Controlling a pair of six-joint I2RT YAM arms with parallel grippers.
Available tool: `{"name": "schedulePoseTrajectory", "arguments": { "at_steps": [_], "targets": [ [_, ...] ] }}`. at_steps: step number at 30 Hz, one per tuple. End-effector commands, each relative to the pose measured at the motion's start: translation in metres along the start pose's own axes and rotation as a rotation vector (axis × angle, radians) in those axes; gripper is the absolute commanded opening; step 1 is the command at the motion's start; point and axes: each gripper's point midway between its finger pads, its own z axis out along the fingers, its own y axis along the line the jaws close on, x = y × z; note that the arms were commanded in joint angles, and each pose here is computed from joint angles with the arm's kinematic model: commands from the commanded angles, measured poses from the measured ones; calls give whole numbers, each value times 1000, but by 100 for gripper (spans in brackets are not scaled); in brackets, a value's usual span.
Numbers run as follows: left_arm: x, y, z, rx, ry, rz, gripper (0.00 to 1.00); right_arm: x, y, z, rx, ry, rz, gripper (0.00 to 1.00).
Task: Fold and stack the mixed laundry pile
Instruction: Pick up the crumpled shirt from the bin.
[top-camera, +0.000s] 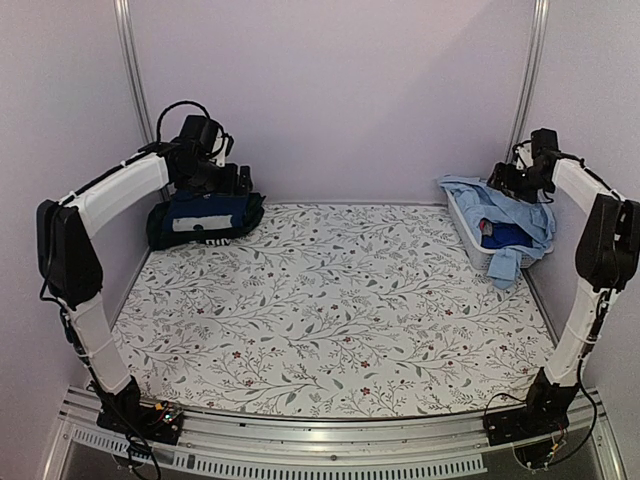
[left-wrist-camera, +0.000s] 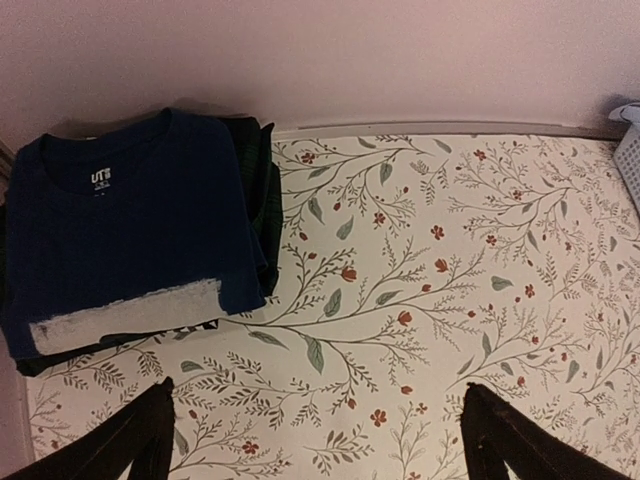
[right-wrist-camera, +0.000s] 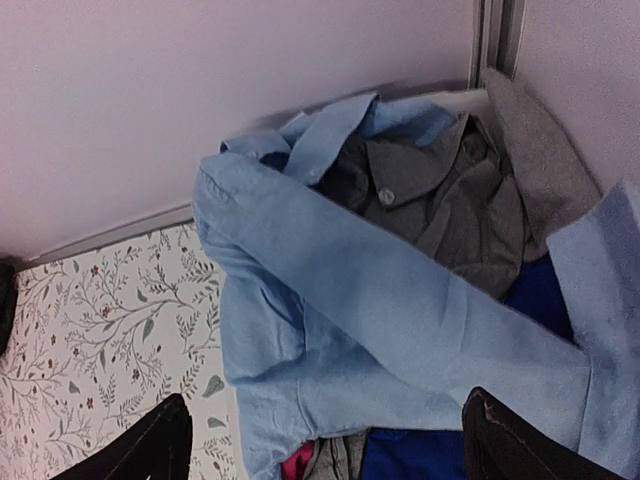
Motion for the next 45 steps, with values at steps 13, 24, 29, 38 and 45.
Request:
{"name": "schedulePoseTrajectory", "arguments": {
  "at_steps": [13, 24, 29, 38, 45],
  "targets": [
    [21, -3, 5, 16, 34, -33, 100, 109, -35, -23, 146, 290, 48, 88],
    [27, 2, 1, 2, 34, -30, 100, 60, -33, 2, 120, 190, 42, 96],
    [29, 2, 3, 3, 41, -31, 100, 31, -35, 23, 112, 135, 10, 99],
    [32, 4, 9, -12, 57, -38, 100, 30, -56, 87, 179, 146, -57, 99],
    [33, 6, 14, -23, 81, -32, 100, 20, -54, 109, 177, 124, -77, 27]
  ]
}}
